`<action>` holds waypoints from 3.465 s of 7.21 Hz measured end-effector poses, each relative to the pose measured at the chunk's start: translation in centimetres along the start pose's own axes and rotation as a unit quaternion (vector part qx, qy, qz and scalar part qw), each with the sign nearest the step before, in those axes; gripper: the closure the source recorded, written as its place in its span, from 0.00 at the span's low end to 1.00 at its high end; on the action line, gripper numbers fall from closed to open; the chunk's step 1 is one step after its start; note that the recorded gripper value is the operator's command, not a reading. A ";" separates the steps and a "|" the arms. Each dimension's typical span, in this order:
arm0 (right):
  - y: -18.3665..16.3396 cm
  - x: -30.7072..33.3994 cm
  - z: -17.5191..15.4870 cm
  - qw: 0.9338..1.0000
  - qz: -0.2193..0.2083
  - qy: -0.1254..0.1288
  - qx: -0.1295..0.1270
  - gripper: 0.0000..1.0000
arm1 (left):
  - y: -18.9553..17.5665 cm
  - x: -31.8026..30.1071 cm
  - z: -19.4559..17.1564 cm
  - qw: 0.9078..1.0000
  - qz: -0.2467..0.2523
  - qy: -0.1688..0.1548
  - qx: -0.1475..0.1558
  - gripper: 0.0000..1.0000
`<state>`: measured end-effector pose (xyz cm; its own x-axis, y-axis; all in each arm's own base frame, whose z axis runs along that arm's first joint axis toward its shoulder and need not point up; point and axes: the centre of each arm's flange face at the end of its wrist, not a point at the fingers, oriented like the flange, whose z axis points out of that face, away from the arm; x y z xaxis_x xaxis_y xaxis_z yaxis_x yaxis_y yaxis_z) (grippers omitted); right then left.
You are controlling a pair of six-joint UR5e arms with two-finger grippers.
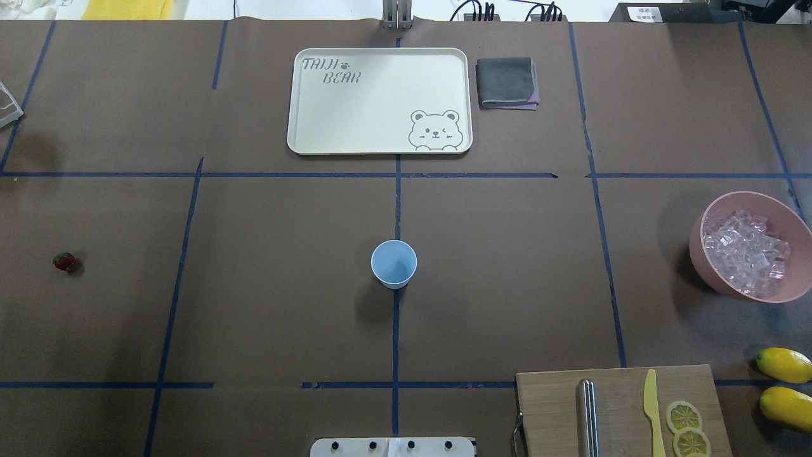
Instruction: Put ice and strawberries in cup
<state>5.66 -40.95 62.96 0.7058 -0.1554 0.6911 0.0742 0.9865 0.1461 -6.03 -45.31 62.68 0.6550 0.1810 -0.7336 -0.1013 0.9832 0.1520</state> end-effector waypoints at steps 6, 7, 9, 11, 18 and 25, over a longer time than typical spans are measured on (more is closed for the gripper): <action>-0.9 -1.0 -1.1 1.000 -0.012 0.001 0.013 0.00 | -0.3 0.1 -0.1 1.000 0.001 0.000 0.001 0.00; -1.3 -1.9 -2.0 1.000 -0.022 0.001 0.022 0.00 | -0.3 0.1 -0.1 1.000 0.001 0.000 0.002 0.00; -2.0 -3.6 -3.7 0.997 -0.054 0.006 0.048 0.00 | -0.3 0.2 -0.1 1.000 0.002 0.002 0.003 0.00; -3.4 -6.1 -3.6 0.992 -0.107 0.004 0.073 0.00 | -0.2 0.2 -0.2 1.000 0.002 0.003 0.003 0.00; -7.4 -19.7 4.3 0.978 -0.206 0.001 0.030 0.00 | -0.2 0.3 -0.1 1.000 0.003 0.005 0.003 0.00; -6.3 -22.2 9.8 0.977 -0.212 0.019 -0.017 0.04 | -0.2 0.0 0.1 1.000 0.001 0.005 0.001 0.00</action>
<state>-17.41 -44.25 53.66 0.6329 -0.5484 0.5465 0.3876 0.8355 0.3895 -5.90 -45.47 62.72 0.6468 0.1841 -0.7401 -0.1015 0.9826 0.1557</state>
